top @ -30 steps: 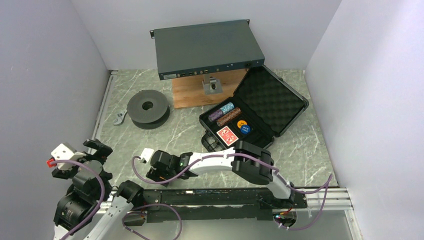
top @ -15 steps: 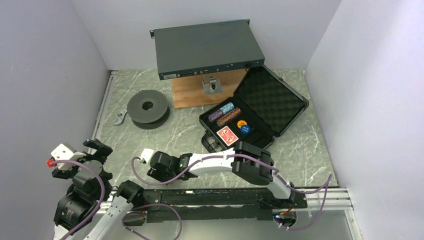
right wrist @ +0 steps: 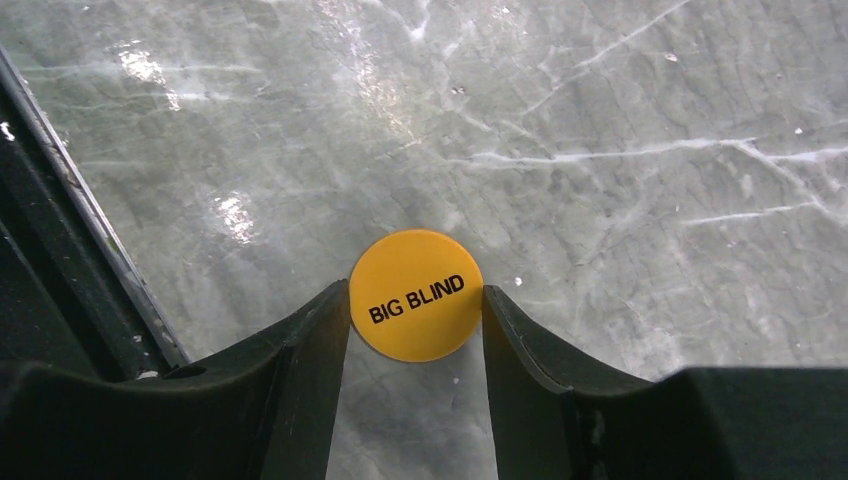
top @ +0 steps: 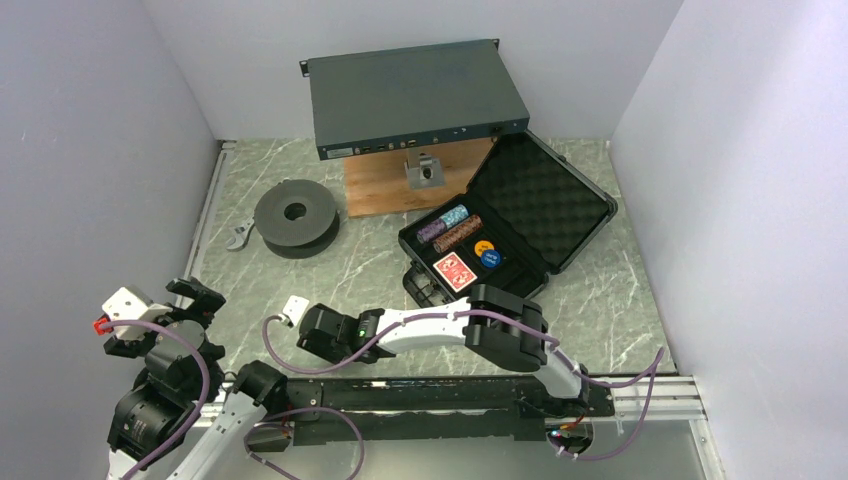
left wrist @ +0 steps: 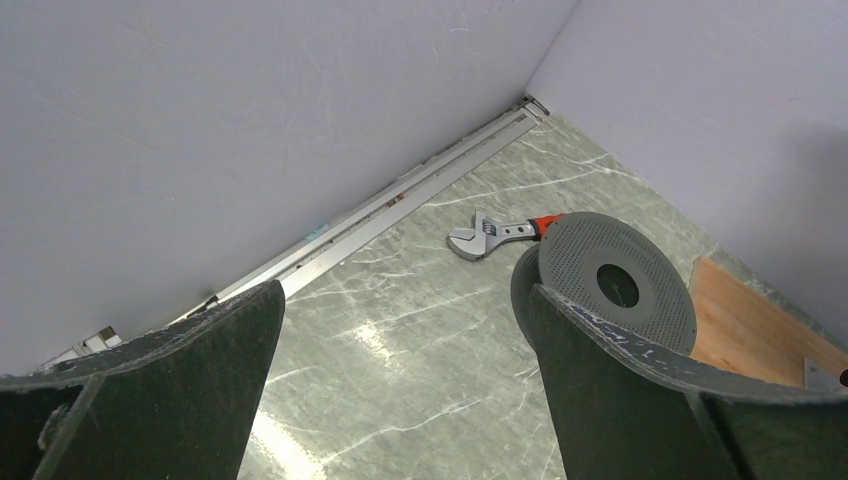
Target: Pack up texas hold em set
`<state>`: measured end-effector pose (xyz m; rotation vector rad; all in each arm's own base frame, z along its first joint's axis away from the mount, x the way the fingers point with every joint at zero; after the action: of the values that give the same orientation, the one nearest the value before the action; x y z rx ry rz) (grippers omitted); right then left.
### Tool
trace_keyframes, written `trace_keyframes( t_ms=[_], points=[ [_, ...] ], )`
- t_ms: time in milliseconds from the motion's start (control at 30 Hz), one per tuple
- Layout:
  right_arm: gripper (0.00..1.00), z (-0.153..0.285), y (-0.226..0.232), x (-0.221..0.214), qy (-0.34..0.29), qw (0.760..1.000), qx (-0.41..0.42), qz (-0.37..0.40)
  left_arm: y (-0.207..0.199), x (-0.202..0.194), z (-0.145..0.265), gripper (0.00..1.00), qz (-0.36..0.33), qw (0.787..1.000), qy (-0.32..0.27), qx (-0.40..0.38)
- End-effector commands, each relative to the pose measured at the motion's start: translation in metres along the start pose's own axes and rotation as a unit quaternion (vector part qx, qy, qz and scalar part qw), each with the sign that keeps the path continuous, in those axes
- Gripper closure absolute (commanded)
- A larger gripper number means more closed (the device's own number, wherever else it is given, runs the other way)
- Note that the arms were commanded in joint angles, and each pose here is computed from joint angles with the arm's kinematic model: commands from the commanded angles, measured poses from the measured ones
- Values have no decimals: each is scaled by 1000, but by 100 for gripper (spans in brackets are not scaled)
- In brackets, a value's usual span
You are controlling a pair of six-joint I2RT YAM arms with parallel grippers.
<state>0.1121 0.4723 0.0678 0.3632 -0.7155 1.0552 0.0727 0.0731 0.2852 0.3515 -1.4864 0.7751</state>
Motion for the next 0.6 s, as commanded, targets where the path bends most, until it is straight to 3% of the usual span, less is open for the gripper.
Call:
trace_keyframes(
  t_ms=[0, 567],
  points=[
    [50, 17, -14, 5, 9, 999, -37, 17, -2, 2, -1, 1, -3, 1000, -5, 5],
    [48, 36, -29, 23, -12, 996, -85, 16, -5, 2, -2, 1, -8, 1000, -3, -2]
  ],
)
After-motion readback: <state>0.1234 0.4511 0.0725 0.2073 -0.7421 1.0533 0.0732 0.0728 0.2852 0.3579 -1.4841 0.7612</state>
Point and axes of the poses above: each gripper's point midway between its finger pads, its own z axis back along the fingers, its own y axis along the line the jaws close on, x = y × z, the point moved 6 cm from there along z, back along the fingers, and after that the axes turned 5 degrees about -z, right-handed, at the moved point
